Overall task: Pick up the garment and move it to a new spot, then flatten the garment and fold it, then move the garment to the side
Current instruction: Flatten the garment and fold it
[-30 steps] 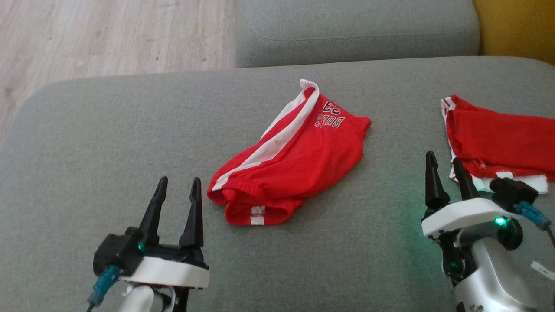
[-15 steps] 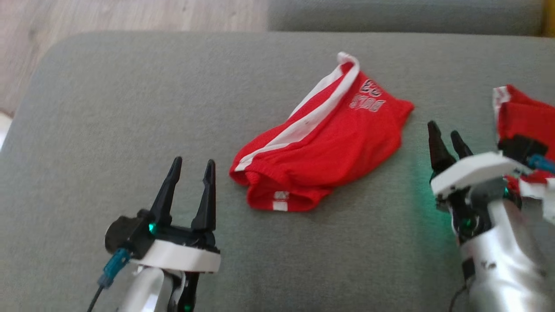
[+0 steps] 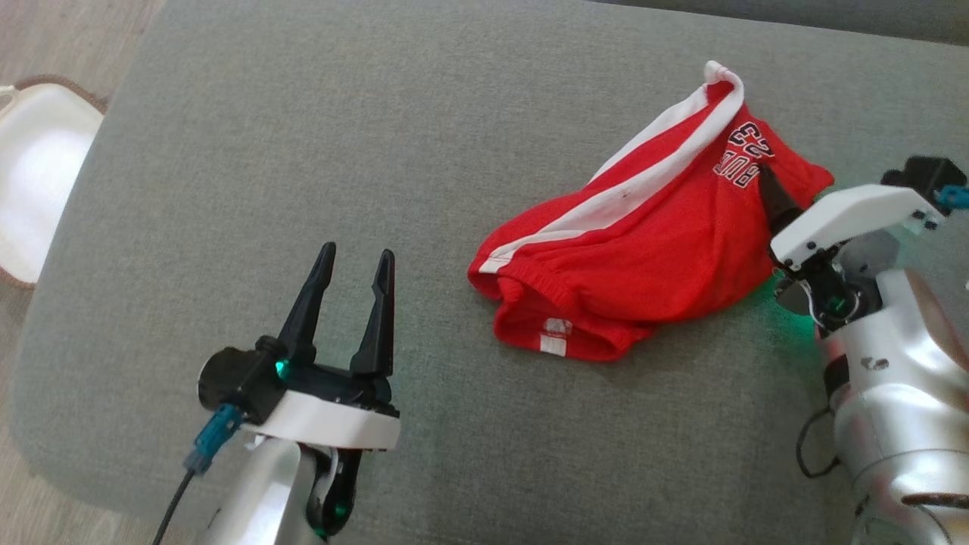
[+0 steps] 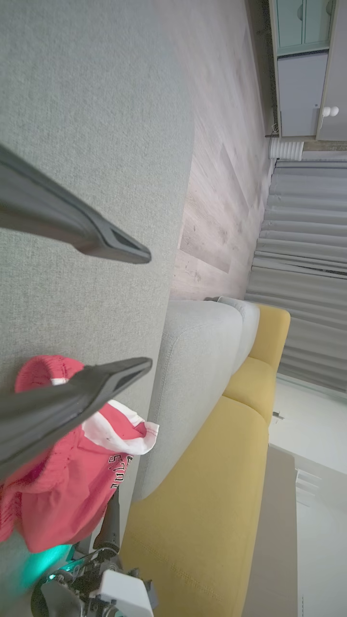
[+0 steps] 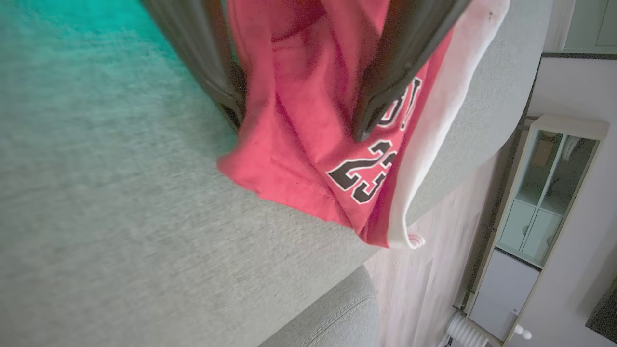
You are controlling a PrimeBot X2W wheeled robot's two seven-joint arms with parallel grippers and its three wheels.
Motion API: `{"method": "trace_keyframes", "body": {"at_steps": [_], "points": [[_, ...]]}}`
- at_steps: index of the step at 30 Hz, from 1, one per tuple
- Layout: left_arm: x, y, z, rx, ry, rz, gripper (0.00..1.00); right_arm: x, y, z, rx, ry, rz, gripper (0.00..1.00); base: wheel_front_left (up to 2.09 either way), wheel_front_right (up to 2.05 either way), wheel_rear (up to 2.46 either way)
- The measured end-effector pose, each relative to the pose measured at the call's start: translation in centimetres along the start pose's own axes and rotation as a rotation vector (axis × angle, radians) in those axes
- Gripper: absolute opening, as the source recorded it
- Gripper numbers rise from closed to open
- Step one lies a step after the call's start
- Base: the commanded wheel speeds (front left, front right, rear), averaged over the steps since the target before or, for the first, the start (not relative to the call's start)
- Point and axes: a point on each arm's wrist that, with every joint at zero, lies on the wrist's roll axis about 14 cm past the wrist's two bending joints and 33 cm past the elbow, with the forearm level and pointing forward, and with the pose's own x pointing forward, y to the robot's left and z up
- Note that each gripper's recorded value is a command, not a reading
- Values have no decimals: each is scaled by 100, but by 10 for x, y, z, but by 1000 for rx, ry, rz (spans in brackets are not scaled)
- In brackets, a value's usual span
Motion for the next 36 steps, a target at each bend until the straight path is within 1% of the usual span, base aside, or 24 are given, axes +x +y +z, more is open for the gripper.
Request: {"method": "trace_keyframes", "body": {"at_steps": [8,16,17,18,23,25,28,31,36], "points": [[-3,3,-4,1,14,14,100,13,11,-7,-42,88,8,100,0,0,0],[1,4,-4,7,15,13,100,23,19,-6,-56,120,19,100,0,0,0],[1,4,-4,7,16,13,100,24,20,-7,-63,123,20,64,0,0,0],[1,4,-5,7,18,13,100,25,21,-6,-69,124,21,0,0,0,0],[2,3,-6,0,22,10,100,24,22,-6,-86,111,25,0,0,0,0],[3,0,-6,-2,21,2,100,22,24,-3,-70,82,31,0,0,0,0],[4,-5,-6,-5,18,-13,100,15,24,8,-21,0,37,0,0,0,0],[6,-11,-3,-13,7,-33,100,4,13,17,21,-82,19,0,0,0,0],[6,-25,4,-20,-13,-71,100,-24,-16,30,96,-215,-39,0,0,0,0]]}}
